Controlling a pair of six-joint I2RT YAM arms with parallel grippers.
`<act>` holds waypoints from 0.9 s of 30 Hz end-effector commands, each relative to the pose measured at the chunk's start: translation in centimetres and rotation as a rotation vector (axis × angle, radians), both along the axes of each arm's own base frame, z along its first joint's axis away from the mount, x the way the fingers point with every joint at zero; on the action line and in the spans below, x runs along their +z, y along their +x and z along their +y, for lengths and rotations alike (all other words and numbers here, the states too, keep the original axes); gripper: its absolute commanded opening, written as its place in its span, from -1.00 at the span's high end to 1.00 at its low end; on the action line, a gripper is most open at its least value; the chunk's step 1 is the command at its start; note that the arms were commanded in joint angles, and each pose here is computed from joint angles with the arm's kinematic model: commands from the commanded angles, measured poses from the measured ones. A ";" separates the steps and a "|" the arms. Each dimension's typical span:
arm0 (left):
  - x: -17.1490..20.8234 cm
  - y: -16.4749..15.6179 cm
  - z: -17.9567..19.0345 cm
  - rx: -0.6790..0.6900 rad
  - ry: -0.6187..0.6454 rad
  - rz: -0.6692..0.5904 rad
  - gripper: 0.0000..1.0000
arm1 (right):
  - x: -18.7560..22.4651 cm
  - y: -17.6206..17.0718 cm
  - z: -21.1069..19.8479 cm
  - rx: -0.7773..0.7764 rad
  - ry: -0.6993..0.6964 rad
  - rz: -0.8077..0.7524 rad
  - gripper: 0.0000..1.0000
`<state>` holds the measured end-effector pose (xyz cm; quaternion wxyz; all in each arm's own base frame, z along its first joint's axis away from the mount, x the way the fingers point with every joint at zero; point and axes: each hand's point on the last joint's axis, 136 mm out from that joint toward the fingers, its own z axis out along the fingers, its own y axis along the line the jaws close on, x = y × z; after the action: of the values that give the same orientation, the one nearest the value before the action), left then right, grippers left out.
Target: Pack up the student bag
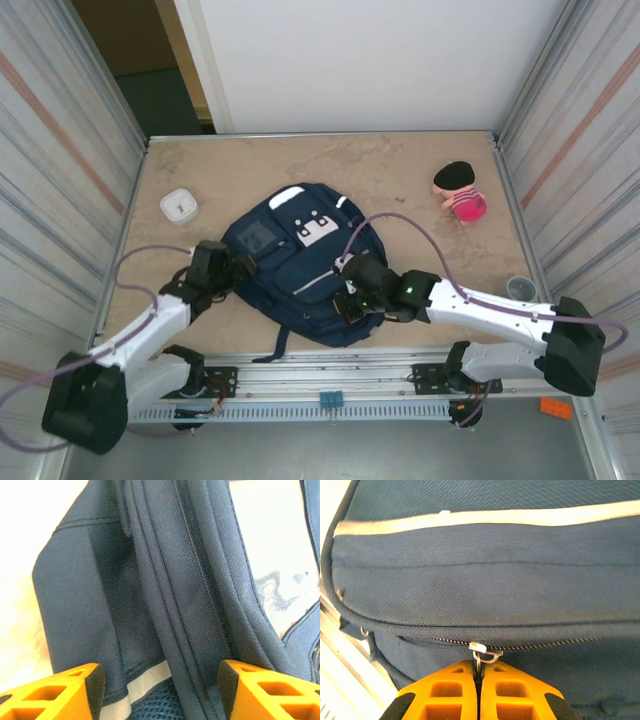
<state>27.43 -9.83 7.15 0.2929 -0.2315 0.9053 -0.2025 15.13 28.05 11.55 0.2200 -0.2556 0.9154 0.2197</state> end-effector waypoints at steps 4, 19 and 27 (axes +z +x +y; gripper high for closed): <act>4.3 7.3 -3.9 -0.157 -0.076 -0.096 -0.30 | 1.9 0.7 5.0 -0.038 0.099 -0.040 1.00; 8.0 -5.1 -6.8 -0.078 -0.415 0.006 -0.33 | 2.3 1.7 6.3 -0.026 0.090 -0.081 1.00; 8.5 -8.6 -9.8 -0.100 -0.466 -0.016 -0.15 | 2.1 1.7 6.7 -0.014 0.090 -0.070 1.00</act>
<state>18.03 -20.30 15.84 0.2189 -0.1926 0.8531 -0.4326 15.99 33.35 11.84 0.2432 -0.2492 0.9089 0.2294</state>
